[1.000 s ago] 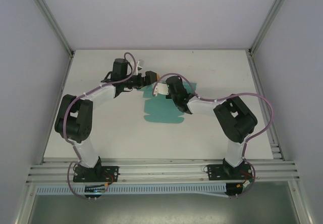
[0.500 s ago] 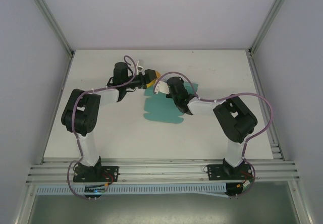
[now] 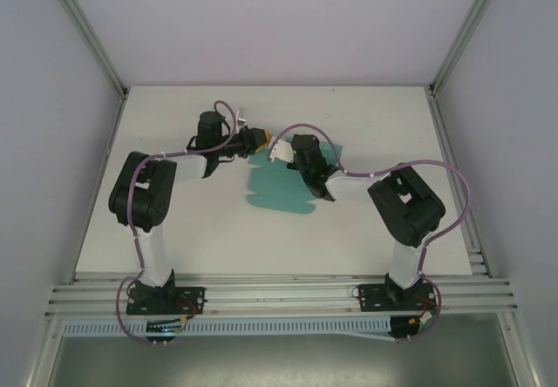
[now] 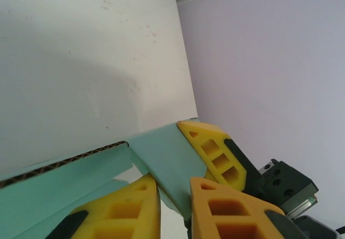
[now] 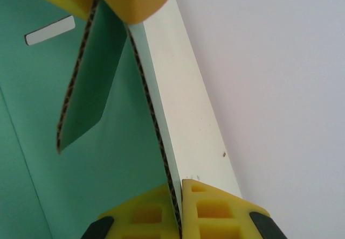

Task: Assemble paper box

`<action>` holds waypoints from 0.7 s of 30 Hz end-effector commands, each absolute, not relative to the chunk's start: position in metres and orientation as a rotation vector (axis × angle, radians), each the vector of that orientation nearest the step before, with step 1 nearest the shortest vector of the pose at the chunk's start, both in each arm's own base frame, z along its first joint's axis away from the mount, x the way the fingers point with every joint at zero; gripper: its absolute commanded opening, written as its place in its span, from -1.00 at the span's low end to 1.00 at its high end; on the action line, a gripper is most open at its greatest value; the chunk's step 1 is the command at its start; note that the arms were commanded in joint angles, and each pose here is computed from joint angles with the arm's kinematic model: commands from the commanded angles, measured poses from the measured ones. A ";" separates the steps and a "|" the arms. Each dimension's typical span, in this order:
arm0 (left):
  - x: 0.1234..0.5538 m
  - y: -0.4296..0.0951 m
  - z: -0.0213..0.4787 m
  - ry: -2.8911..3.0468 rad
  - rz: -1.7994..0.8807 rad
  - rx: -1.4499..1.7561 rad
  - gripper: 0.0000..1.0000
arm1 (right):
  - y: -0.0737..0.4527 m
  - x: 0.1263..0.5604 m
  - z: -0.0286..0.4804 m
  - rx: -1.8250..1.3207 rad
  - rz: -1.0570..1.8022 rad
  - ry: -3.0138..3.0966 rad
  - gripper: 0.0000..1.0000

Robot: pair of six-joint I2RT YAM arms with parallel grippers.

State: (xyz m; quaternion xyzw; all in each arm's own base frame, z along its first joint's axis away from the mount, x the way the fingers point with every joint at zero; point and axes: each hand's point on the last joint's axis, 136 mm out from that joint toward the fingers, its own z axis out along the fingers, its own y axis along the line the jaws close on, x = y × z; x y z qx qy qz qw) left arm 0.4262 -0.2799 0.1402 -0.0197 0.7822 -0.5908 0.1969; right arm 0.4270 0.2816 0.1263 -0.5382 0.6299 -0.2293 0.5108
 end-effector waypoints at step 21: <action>0.371 -0.175 0.124 2.312 -1.040 -0.101 0.97 | 0.252 0.403 0.166 -1.175 -0.220 1.513 -1.00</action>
